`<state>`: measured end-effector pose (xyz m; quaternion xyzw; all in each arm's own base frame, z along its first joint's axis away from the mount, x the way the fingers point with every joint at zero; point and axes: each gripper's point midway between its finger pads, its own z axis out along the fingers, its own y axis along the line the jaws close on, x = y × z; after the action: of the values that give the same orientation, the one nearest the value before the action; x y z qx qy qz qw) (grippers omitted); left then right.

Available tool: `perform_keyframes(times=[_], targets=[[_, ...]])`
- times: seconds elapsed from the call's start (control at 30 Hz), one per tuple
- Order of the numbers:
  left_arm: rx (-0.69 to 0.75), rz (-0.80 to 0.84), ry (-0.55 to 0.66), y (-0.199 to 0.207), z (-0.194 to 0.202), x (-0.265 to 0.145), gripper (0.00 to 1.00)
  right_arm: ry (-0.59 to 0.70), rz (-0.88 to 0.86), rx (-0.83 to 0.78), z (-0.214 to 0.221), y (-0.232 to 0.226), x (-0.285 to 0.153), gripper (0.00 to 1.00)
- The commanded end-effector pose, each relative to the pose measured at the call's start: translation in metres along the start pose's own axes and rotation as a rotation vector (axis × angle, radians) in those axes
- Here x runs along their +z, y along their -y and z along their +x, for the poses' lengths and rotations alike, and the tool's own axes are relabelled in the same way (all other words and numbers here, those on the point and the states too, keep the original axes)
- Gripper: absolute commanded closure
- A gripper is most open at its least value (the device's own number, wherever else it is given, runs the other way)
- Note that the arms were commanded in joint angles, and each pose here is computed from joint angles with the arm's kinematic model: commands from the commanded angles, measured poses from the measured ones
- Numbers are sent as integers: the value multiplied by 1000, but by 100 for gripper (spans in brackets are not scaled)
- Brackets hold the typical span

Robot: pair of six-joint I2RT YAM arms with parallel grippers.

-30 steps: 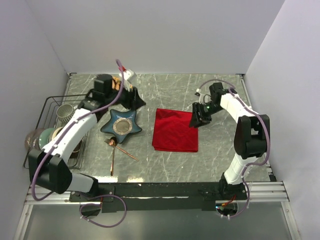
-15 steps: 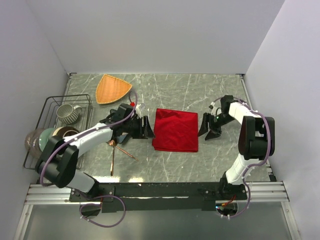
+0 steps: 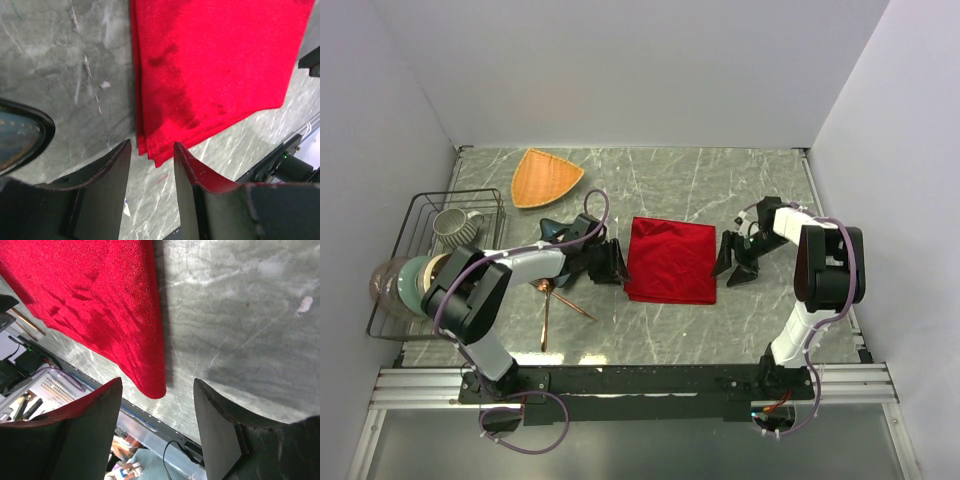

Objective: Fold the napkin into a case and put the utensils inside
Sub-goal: Smooth out the square-folded napkin at the center of the board.

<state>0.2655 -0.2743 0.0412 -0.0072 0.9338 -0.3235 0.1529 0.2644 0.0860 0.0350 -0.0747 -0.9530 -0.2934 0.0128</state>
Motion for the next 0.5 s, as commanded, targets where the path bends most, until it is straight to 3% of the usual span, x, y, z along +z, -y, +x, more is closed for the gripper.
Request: perform_keyframes(times=[0.0,0.47], targets=[[-18,16,40,10,-16,6,57,3,-43,9,-1,-5,1,33],[-50,-37,10,-4,-5,14,68,-32,-60,33,2,-2,10,33]])
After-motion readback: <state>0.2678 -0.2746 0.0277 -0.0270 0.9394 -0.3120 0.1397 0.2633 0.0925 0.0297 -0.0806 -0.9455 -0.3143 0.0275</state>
